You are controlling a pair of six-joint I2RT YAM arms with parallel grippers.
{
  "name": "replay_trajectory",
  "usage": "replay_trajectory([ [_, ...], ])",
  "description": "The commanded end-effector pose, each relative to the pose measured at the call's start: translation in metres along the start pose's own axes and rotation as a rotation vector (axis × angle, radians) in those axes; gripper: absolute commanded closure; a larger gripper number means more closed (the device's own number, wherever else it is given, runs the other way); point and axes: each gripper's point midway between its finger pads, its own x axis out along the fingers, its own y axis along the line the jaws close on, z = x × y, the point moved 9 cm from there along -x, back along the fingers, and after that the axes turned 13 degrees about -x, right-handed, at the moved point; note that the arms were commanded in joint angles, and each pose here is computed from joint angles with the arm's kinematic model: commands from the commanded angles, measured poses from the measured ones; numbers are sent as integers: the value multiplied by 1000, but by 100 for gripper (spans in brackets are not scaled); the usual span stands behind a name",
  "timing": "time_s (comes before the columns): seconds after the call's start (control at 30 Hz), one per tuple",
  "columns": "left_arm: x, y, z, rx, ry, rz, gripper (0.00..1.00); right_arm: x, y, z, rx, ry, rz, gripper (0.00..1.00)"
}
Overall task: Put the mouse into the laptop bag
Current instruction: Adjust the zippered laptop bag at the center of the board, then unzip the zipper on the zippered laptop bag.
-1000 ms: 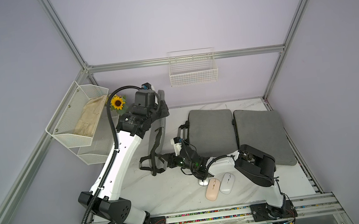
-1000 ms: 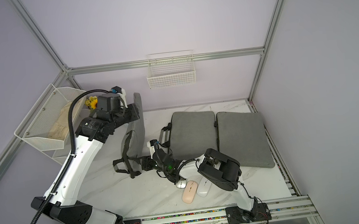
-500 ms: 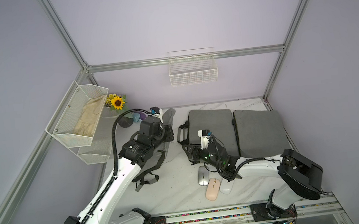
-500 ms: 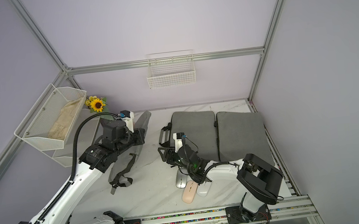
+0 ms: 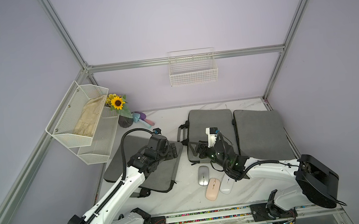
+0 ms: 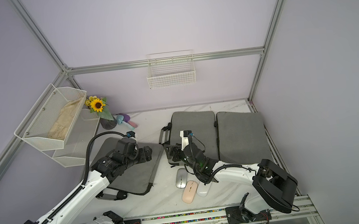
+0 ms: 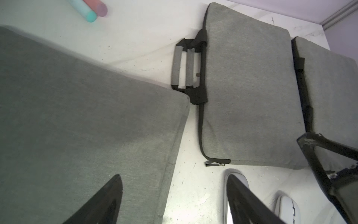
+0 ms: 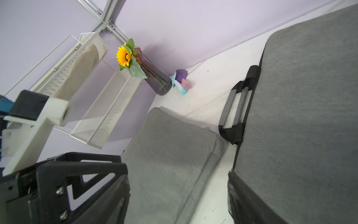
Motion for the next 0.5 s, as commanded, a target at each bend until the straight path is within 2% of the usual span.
replay_trajectory([
  [0.0, -12, 31, -6, -212, -64, 158, 0, 7, 4, 7, -30, 3, -16, 15],
  [0.2, -22, 94, -28, -466, -82, 469, 0, 53, 16, -5, -120, 125, 43, 13],
  [0.33, -7, 123, -52, -584, -38, 475, 0, 98, 21, -26, -186, 248, 59, 16],
  [0.47, -4, 144, -65, -640, -63, 517, 0, 110, 23, -48, -184, 292, 103, 22],
])
